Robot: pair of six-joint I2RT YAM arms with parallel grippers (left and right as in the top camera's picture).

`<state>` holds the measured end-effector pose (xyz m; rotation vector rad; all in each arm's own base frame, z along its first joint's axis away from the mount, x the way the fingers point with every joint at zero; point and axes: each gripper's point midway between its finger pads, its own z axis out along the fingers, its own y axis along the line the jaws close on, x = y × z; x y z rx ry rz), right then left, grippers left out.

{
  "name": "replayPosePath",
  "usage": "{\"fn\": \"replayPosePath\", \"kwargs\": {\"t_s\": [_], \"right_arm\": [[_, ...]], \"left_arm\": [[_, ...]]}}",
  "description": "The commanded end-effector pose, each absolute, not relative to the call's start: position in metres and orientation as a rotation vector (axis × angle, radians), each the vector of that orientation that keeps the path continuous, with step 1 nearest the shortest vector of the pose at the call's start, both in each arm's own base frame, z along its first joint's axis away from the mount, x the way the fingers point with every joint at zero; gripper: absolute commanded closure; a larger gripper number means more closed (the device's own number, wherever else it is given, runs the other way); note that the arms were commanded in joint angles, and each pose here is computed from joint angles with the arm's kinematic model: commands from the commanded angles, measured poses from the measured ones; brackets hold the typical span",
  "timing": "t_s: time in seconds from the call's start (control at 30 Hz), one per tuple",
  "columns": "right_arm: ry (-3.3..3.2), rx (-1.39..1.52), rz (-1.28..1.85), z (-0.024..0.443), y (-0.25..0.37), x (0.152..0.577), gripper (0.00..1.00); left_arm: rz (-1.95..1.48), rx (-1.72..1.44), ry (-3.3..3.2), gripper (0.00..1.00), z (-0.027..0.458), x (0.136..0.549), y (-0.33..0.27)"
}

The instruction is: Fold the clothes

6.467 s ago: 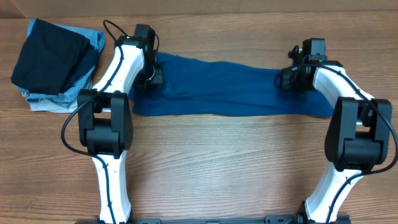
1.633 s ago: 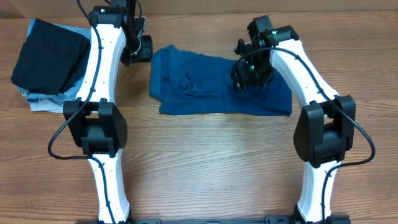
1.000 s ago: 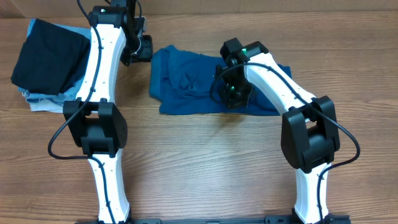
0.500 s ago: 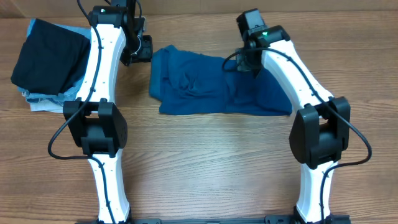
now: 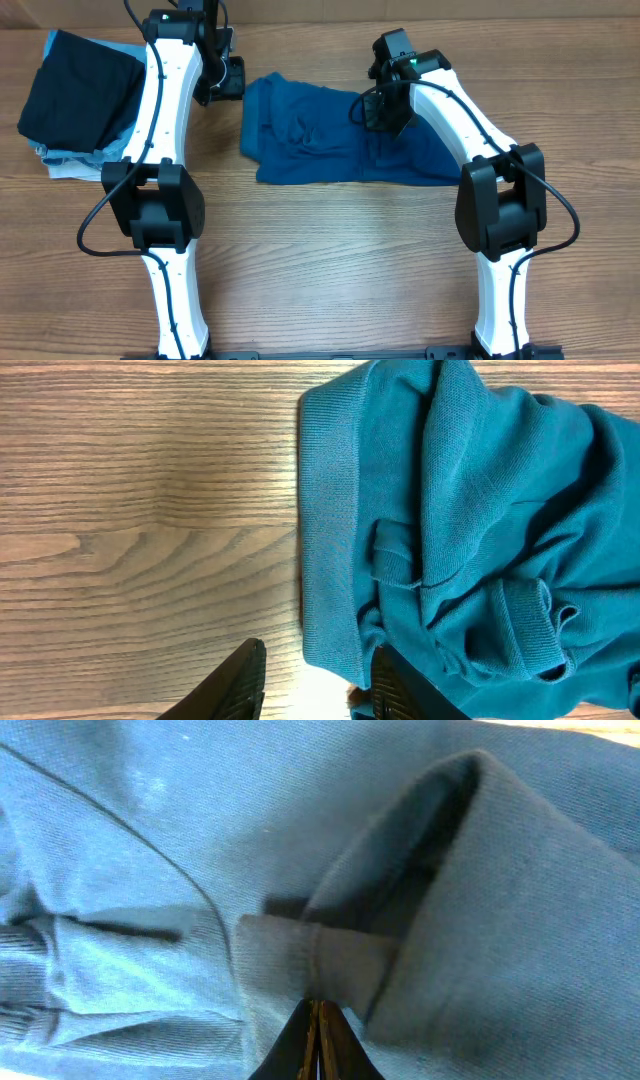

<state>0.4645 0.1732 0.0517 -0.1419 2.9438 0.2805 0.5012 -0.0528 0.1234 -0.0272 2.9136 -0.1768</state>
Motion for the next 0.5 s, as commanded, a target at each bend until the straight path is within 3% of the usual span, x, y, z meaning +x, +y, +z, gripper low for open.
{"fn": "replayPosePath", "kwargs": {"t_s": [0.0,0.13,0.27,0.4,0.47], "right_arm": [[2.905,-0.241,0.440,0.059,0.195,0.466,0.96],[2.803,-0.389,0.566,0.098,0.213,0.474,0.93],[2.754,-0.329,0.419,0.148,0.184,0.483,0.91],[2.909,-0.236,0.299,0.142,0.140,0.456,0.88],[2.947,-0.203,0.227,0.139,0.123,0.451,0.88]], "left_arm": [[-0.164,-0.010,2.907,0.62,0.127,0.502,-0.052],[-0.164,-0.009,2.907,0.60,0.127,0.502,-0.052],[-0.164,-0.010,2.907,0.55,0.127,0.502,-0.052],[-0.166,-0.009,2.896,0.30,0.127,0.504,-0.052],[-0.172,-0.008,2.889,0.26,0.128,0.506,-0.053]]}}
